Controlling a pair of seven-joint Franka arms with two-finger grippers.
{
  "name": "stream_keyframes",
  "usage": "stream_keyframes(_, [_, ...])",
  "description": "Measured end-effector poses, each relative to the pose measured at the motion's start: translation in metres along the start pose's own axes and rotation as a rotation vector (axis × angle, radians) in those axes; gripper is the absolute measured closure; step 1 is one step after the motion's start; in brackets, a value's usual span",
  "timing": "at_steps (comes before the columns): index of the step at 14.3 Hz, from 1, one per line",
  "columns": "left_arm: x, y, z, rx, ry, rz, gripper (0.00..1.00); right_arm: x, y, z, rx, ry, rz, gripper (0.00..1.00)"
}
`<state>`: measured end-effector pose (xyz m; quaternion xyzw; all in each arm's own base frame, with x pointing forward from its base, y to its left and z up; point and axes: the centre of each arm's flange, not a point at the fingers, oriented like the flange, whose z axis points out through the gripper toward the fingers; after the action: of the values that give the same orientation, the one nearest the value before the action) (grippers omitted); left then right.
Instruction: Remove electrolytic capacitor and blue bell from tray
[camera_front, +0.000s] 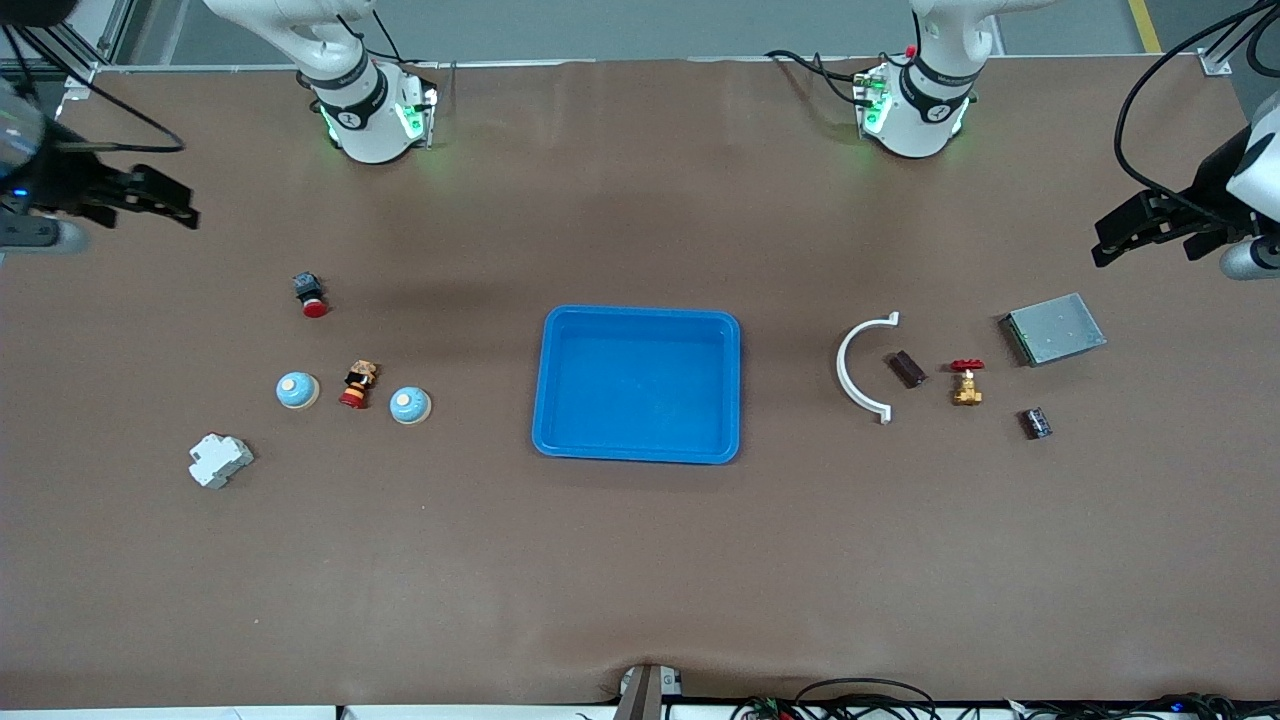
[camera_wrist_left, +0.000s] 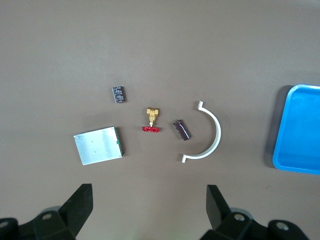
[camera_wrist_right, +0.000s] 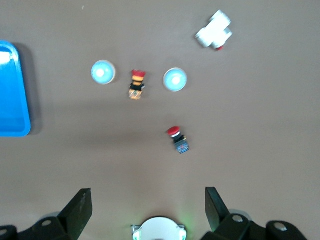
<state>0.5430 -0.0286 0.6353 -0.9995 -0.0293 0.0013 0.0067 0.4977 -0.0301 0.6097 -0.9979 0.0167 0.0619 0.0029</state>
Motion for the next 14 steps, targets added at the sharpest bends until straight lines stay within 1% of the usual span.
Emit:
stream_keyframes(4, [-0.001,0.002,0.000,0.000,-0.002,0.004,0.00,0.011,0.019,-0.042,-0.001,0.088,0.032,0.00])
stream_keyframes(6, [-0.001,0.003,-0.002,0.000,0.001,0.005,0.00,0.013,0.036,-0.052,0.002,0.111,0.064,0.00])
stream_keyframes(8, [-0.003,0.003,-0.008,0.001,-0.006,0.006,0.00,0.017,0.041,-0.051,0.005,0.113,0.072,0.00])
stream_keyframes(11, [-0.008,0.002,-0.015,0.002,-0.002,0.039,0.00,0.024,0.037,-0.040,0.005,0.090,0.064,0.00])
stream_keyframes(14, [-0.010,0.001,-0.018,0.003,-0.001,0.047,0.00,0.026,0.035,-0.035,0.005,0.080,0.060,0.00])
